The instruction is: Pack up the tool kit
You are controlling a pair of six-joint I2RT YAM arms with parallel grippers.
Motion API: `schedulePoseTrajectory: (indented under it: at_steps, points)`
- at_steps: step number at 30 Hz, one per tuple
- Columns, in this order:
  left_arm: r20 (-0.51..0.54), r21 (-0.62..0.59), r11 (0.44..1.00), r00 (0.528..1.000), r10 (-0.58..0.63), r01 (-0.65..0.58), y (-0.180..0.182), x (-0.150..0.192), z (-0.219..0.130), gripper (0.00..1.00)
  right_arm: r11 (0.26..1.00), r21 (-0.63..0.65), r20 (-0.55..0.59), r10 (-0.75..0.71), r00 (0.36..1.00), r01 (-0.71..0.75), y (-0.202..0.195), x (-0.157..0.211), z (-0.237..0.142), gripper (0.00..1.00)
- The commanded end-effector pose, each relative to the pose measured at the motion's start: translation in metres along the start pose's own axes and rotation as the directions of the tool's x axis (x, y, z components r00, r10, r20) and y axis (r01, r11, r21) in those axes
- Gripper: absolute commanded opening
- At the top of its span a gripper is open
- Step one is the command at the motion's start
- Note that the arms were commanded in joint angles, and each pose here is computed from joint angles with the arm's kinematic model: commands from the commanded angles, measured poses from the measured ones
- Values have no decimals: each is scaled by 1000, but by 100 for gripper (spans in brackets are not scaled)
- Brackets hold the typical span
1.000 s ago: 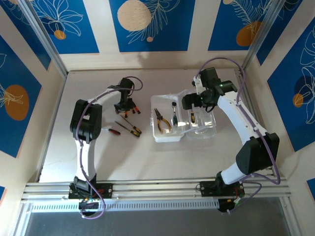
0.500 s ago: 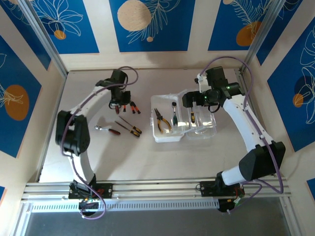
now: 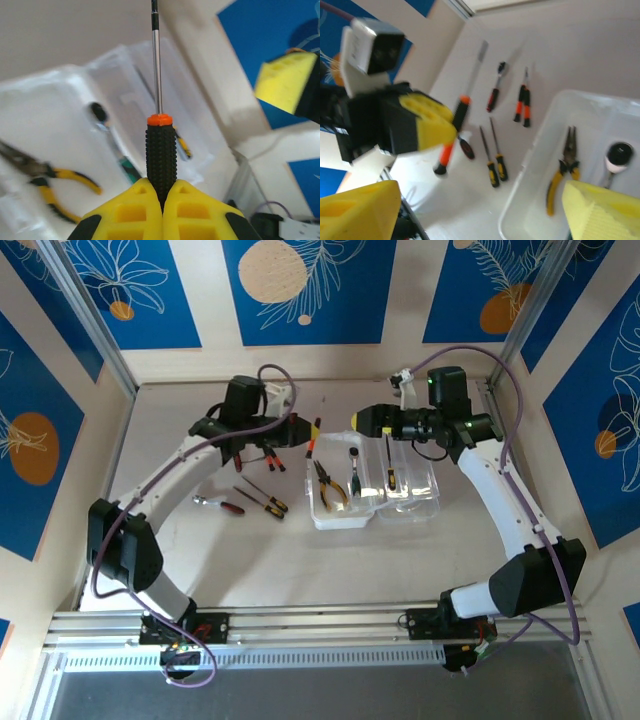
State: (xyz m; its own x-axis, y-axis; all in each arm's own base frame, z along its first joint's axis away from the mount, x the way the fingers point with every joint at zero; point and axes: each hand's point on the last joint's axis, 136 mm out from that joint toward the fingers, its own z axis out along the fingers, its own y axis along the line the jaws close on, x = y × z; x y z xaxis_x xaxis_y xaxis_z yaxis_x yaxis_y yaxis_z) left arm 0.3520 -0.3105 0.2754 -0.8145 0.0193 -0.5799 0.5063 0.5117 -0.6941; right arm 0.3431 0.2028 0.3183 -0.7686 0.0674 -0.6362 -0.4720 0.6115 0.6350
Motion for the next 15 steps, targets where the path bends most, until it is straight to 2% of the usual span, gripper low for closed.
schedulePoseTrajectory:
  at_steps: [1,4,11,15]
  points:
    - [19,158,986,999,42,-44,-39,-4,5,0,994,-104,21,38,999,-36,18,-9,6,76]
    - [16,193,980,999,47,-49,-50,-1,11,0,994,-90,24,68,997,-65,13,-11,14,65]
    - [-9,226,973,999,44,-41,-59,7,23,0,992,-74,18,105,994,-103,5,-8,35,62]
    - [-11,231,972,999,52,-48,-62,8,25,0,991,-85,3,104,995,-104,6,-4,45,55]
